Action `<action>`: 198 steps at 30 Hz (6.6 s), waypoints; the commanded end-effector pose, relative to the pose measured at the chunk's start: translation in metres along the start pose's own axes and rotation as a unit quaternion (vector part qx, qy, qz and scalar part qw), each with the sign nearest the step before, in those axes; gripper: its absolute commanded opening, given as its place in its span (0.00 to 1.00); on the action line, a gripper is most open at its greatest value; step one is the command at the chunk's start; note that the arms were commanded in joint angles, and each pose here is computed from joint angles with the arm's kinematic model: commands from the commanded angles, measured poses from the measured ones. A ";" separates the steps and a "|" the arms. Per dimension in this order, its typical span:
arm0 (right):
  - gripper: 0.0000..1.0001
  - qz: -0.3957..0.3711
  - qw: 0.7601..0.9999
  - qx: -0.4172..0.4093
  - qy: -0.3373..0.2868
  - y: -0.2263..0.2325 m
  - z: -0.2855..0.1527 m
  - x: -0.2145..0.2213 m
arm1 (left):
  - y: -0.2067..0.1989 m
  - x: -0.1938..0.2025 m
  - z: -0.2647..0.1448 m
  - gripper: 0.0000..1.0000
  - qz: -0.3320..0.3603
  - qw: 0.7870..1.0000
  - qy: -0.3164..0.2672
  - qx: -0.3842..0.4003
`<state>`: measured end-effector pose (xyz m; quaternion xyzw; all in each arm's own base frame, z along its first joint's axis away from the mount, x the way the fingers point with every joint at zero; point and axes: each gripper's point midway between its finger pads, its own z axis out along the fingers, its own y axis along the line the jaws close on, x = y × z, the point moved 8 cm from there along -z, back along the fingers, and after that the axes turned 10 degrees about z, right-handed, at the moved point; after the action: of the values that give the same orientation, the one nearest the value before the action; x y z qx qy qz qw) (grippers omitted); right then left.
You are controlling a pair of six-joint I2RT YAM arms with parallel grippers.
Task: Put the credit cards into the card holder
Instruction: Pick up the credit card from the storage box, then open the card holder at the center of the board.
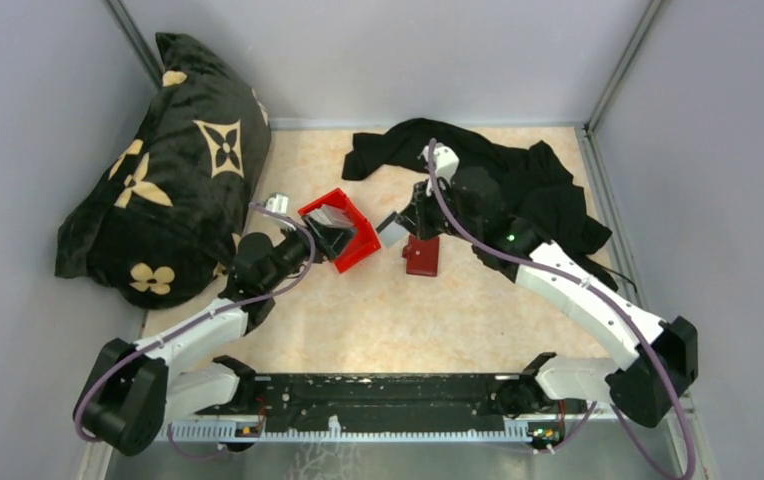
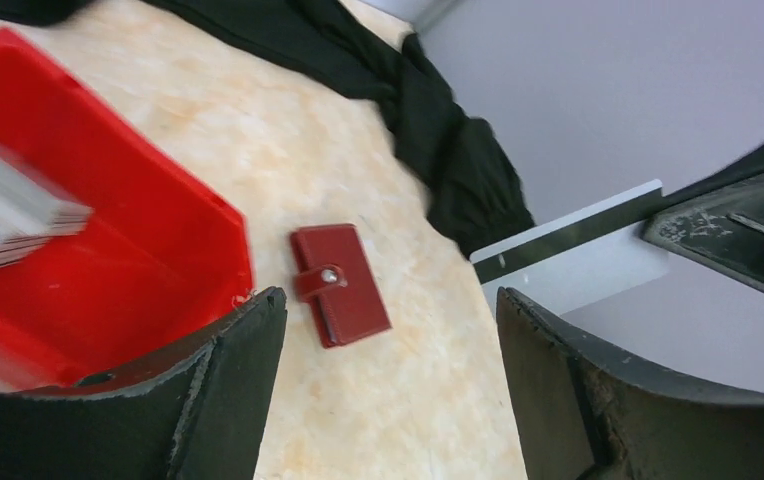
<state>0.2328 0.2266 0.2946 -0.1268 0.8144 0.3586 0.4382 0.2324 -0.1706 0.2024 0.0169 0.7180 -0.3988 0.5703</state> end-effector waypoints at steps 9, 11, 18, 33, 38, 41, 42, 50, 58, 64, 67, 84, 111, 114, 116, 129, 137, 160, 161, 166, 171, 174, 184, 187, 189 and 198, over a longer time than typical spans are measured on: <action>0.00 0.061 0.994 -0.073 0.058 -0.005 -0.034 0.026 | -0.041 0.007 0.001 0.76 0.033 0.955 0.078 0.283; 0.00 0.066 0.992 -0.080 0.069 -0.008 -0.032 0.029 | -0.040 0.012 0.002 0.75 0.036 0.950 0.094 0.296; 0.00 0.087 0.984 -0.114 0.108 -0.013 -0.021 0.043 | -0.034 0.021 0.008 0.72 0.043 0.942 0.126 0.308; 0.00 0.118 0.967 -0.171 0.145 -0.014 0.001 0.045 | -0.028 0.029 0.025 0.62 0.066 0.918 0.207 0.332; 0.00 0.124 0.966 -0.173 0.145 -0.019 0.005 0.040 | -0.023 0.033 0.026 0.56 0.077 0.915 0.227 0.324; 0.00 0.130 0.965 -0.175 0.146 -0.023 0.008 0.039 | -0.021 0.035 0.025 0.53 0.078 0.912 0.236 0.325; 0.00 0.131 0.965 -0.176 0.145 -0.024 0.009 0.039 | -0.021 0.035 0.026 0.52 0.077 0.911 0.241 0.326; 0.00 0.139 0.962 -0.182 0.148 -0.030 0.018 0.040 | -0.018 0.042 0.026 0.36 0.062 0.902 0.265 0.336; 0.00 0.149 0.961 -0.182 0.143 -0.039 0.022 0.039 | -0.017 0.045 0.029 0.00 0.052 0.895 0.276 0.346; 0.21 0.148 0.967 -0.167 0.124 -0.048 0.020 0.034 | -0.010 0.046 0.034 0.00 0.057 0.918 0.266 0.290; 0.33 0.144 0.975 -0.136 0.106 -0.057 0.017 0.033 | -0.002 0.047 0.039 0.00 0.058 0.940 0.253 0.223; 0.39 0.113 0.971 0.201 -0.058 -0.122 -0.001 0.034 | -0.040 0.077 0.095 0.00 0.069 0.957 0.268 0.091; 0.35 0.133 0.963 0.235 -0.008 -0.137 0.025 0.054 | -0.029 0.089 0.143 0.00 0.136 0.931 0.314 -0.129; 0.35 0.132 0.964 0.233 -0.002 -0.137 0.028 0.056 | -0.029 0.087 0.142 0.00 0.137 0.930 0.313 -0.137; 0.35 0.131 0.964 0.232 0.002 -0.137 0.031 0.057 | -0.028 0.087 0.142 0.00 0.136 0.929 0.313 -0.140; 0.35 0.129 0.963 0.234 0.017 -0.140 0.038 0.065 | -0.021 0.093 0.136 0.00 0.118 0.929 0.309 -0.165; 0.35 0.131 0.963 0.234 0.022 -0.141 0.040 0.069 | -0.016 0.101 0.132 0.00 0.078 0.931 0.315 -0.164; 0.35 0.137 0.959 0.242 0.053 -0.153 0.049 0.091 | -0.001 0.097 0.120 0.00 -0.022 0.944 0.308 -0.114; 0.35 0.137 0.959 0.243 0.054 -0.154 0.050 0.093 | -0.001 0.096 0.120 0.00 -0.023 0.945 0.307 -0.113; 0.34 0.137 0.956 0.253 0.059 -0.158 0.052 0.099 | 0.001 0.094 0.117 0.00 -0.036 0.946 0.304 -0.105; 0.24 0.139 0.953 0.261 0.061 -0.162 0.053 0.103 | 0.003 0.094 0.115 0.00 -0.053 0.947 0.301 -0.096; 0.17 0.139 0.952 0.265 0.065 -0.163 0.053 0.105 | 0.003 0.093 0.115 0.00 -0.061 0.949 0.297 -0.089; 0.13 0.141 0.950 0.268 0.076 -0.167 0.056 0.112 | 0.004 0.096 0.116 0.00 -0.088 0.948 0.297 -0.071; 0.13 0.141 0.949 0.270 0.078 -0.168 0.057 0.114 | 0.005 0.097 0.116 0.00 -0.096 0.948 0.295 -0.068; 0.13 0.141 0.949 0.269 0.080 -0.168 0.057 0.115 | 0.005 0.098 0.116 0.00 -0.099 0.948 0.296 -0.067; 0.12 0.140 0.949 0.270 0.082 -0.169 0.059 0.115 | 0.009 0.104 0.116 0.00 -0.107 0.945 0.301 -0.067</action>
<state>0.2851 0.1553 0.0969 0.0855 0.9305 0.1634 0.3164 0.2925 -0.2774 0.1080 0.0225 0.8854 -0.3700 0.2804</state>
